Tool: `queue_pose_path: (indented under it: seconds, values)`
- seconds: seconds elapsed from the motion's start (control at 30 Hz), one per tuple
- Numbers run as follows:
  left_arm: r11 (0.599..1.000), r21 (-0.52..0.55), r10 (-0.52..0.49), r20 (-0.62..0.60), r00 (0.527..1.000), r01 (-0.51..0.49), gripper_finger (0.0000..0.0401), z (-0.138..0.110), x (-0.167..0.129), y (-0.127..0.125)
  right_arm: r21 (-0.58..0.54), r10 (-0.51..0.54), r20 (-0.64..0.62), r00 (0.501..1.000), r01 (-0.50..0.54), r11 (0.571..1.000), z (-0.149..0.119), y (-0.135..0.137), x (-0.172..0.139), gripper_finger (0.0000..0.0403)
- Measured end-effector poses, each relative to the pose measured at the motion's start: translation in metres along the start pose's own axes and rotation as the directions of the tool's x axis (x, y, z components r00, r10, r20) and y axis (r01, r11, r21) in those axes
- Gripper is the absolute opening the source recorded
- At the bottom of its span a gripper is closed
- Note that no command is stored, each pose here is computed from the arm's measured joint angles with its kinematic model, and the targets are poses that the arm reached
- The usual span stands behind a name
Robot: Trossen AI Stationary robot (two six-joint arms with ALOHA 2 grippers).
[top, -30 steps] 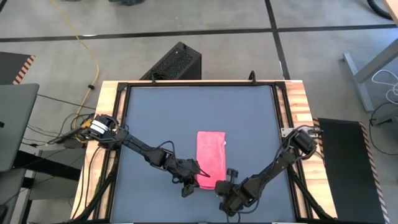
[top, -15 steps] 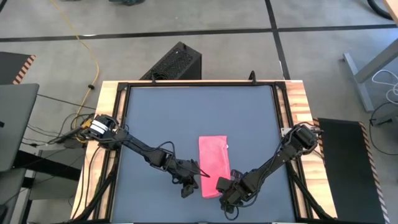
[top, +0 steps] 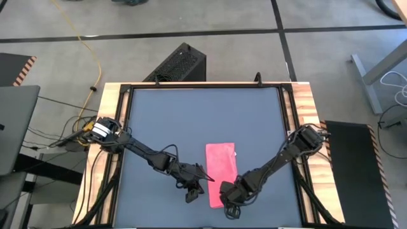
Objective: Roll towel
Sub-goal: Roll the pink microfiber towel
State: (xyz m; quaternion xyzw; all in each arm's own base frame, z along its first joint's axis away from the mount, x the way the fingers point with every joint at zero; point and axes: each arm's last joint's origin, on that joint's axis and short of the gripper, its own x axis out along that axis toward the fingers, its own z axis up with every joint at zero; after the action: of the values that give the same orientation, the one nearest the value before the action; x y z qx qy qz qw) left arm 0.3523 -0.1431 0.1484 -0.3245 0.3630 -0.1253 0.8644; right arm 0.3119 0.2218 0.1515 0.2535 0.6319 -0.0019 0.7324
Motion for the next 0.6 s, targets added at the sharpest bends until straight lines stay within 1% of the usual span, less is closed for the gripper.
queue_pose_path:
  seconds: [0.2, 0.33, 0.6]
  values:
    - [1.000, 0.004, 0.000, -0.001, 1.000, 0.000, 0.0000, 0.000, 0.000, 0.000, -0.011, 0.037, -0.013, 0.999, -0.037, 0.999, 0.008, -0.003, -0.001, 0.0016]
    - [1.000, 0.019, -0.002, -0.004, 1.000, 0.002, 0.0000, 0.000, 0.000, 0.000, -0.016, 0.072, 0.003, 0.997, -0.072, 0.997, 0.015, -0.003, -0.003, 0.0016]
    - [0.999, 0.043, -0.005, -0.009, 1.000, 0.006, 0.0000, -0.002, 0.000, -0.002, -0.023, 0.102, -0.016, 0.995, -0.102, 0.994, 0.019, -0.004, -0.003, 0.0016]
